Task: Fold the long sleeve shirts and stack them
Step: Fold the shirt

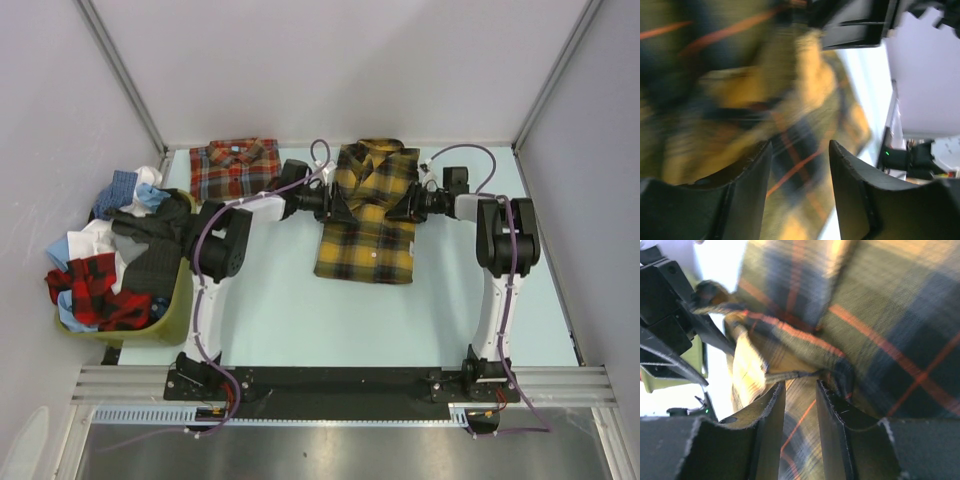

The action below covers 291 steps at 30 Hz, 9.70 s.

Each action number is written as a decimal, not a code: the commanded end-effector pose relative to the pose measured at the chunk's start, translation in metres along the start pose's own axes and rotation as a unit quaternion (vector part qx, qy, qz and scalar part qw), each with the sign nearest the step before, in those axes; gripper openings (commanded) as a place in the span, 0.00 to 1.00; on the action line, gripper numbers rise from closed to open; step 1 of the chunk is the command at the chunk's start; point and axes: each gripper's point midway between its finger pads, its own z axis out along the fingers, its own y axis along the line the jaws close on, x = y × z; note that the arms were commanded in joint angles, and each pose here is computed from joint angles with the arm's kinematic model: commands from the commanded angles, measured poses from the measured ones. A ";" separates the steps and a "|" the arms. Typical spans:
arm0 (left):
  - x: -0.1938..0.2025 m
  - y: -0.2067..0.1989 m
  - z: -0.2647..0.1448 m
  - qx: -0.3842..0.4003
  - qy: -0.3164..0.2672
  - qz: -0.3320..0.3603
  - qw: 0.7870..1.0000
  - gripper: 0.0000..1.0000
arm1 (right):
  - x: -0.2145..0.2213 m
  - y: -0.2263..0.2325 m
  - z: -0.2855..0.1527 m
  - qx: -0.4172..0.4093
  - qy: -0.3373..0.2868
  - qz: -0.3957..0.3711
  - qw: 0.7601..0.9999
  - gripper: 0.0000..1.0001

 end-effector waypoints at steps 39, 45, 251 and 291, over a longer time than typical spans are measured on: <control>0.085 -0.081 -0.034 0.094 0.064 -0.024 0.993 0.98 | 0.065 0.104 -0.040 -0.110 0.024 0.113 0.987 1.00; 0.040 -0.048 0.005 0.068 0.025 -0.065 0.995 0.94 | 0.029 0.080 -0.023 -0.121 0.006 0.120 0.985 1.00; -0.008 -0.001 0.006 -0.223 0.172 0.555 0.782 0.00 | 0.018 0.026 0.045 -0.011 0.180 -0.216 0.960 0.38; 0.063 0.037 -0.027 -0.038 0.063 -0.051 0.996 0.72 | 0.038 -0.002 0.012 -0.017 0.083 0.032 0.996 0.50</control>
